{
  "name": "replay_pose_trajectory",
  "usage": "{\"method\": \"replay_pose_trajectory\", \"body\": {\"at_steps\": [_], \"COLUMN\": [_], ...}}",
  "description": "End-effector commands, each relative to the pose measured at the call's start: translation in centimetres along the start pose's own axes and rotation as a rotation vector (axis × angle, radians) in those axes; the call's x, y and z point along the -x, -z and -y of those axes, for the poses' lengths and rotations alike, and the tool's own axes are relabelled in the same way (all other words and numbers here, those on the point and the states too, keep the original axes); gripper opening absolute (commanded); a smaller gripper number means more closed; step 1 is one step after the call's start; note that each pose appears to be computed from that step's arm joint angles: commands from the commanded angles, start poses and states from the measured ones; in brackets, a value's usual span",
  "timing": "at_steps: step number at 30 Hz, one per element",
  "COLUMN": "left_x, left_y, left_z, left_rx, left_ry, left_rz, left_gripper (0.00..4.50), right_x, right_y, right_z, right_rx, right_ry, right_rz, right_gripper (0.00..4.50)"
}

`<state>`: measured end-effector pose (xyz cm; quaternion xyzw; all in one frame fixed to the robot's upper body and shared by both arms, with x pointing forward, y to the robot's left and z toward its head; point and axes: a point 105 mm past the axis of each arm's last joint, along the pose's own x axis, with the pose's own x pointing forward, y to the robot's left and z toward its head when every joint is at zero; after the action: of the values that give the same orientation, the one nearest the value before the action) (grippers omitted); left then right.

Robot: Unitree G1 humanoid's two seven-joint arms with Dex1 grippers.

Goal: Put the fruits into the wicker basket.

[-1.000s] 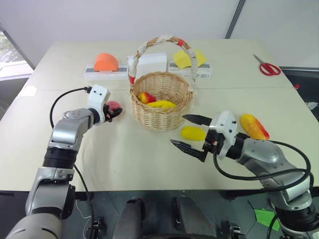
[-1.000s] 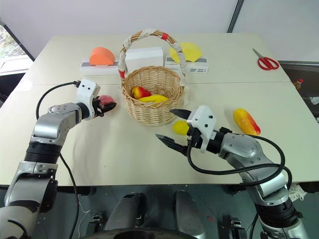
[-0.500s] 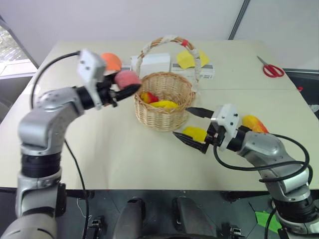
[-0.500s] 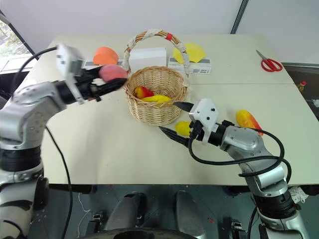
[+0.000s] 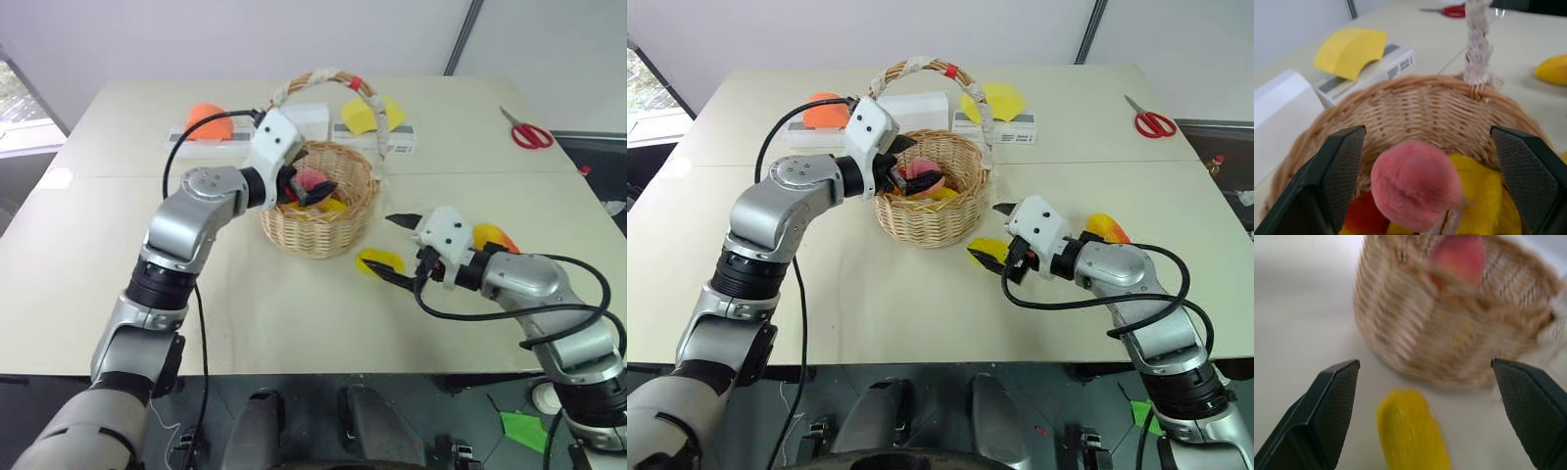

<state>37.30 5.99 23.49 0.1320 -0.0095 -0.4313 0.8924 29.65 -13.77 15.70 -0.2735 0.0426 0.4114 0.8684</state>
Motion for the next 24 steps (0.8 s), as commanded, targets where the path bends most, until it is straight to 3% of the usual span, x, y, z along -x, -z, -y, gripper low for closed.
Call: {"method": "replay_pose_trajectory", "body": {"at_steps": [1, 7, 13, 16, 20, 24], "left_x": [2.5, 6.3, 8.1, 8.3, 8.4, 9.5], "left_y": [-2.6, 0.1, 2.3, 2.7, 2.8, 2.6], "left_z": [1.2, 3.6, 5.1, 5.5, 5.4, 3.8], "left_rx": [-0.094, -0.066, -0.011, -0.010, -0.024, -0.003], "left_ry": [0.097, 0.251, 0.297, 0.307, 0.293, 0.229], "left_rz": [0.153, 0.110, 0.035, 0.032, 0.041, 0.070], "left_gripper": [4.48, 4.48, 4.48, 4.50, 4.50, 4.50], "right_x": [-0.2, -1.4, -2.5, -2.7, -2.5, -1.3], "right_y": [0.4, 2.2, 3.0, 3.1, 2.6, -0.9], "right_z": [-0.2, -0.4, -0.1, 0.1, 0.3, -0.2], "right_rx": [0.067, 0.106, 0.077, 0.078, 0.109, 0.164], "right_ry": [-0.028, -0.066, -0.081, -0.087, -0.081, -0.129], "right_rz": [-0.047, -0.118, -0.135, -0.138, -0.128, -0.001], "right_gripper": [4.50, 4.50, 4.50, 3.62, 1.69, 1.69]}}
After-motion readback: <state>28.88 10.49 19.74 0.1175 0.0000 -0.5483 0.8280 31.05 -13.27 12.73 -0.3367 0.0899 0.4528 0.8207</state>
